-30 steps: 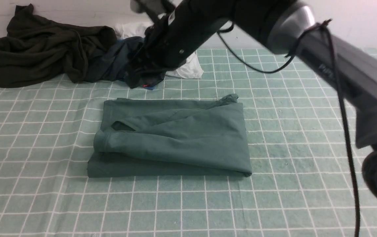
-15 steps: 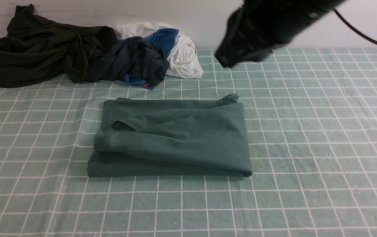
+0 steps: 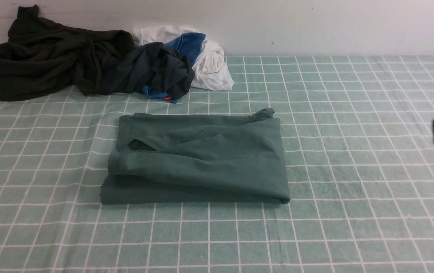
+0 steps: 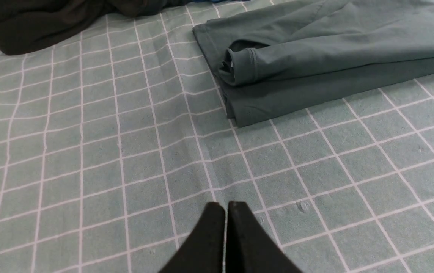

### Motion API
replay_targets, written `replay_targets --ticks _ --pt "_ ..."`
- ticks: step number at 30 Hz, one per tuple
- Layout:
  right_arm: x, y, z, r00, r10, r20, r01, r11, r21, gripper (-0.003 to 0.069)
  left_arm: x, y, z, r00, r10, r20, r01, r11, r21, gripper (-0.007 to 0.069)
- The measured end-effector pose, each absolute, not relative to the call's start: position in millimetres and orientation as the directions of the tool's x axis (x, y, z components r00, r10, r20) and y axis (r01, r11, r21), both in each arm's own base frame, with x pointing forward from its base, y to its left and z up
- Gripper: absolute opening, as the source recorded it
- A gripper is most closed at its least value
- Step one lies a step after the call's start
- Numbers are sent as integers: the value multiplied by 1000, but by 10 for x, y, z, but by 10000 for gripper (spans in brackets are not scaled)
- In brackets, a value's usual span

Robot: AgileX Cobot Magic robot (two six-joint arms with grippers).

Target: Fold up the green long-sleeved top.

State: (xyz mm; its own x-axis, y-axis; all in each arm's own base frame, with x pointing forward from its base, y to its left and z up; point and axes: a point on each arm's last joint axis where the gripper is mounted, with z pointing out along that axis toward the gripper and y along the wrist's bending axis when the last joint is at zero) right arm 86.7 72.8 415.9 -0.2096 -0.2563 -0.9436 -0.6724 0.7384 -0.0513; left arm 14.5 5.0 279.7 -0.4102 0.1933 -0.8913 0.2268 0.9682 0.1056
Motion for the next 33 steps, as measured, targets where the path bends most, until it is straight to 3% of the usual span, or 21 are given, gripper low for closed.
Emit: replay_targets --ticks 4,12,25,29,33 --pt "657 570 4066 -142 -200 -969 -663 746 -57 -14 145 50 2797 -410 193 -891 227 968 106 -3" --pt "635 552 3813 -219 -272 -937 -670 740 -58 -14 145 50 2797 -410 193 -891 227 968 106 -3" --pt "736 616 3658 -201 -173 -964 -647 762 -2 -14 145 50 2797 -410 193 -891 227 968 106 -3" --pt "799 592 3385 -109 -117 -987 -601 798 -29 -14 145 50 2797 -410 193 -891 227 968 106 -3" --pt "806 419 3029 -27 -15 -1000 -461 887 -1 -14 145 50 2797 -410 193 -891 227 968 106 -3"
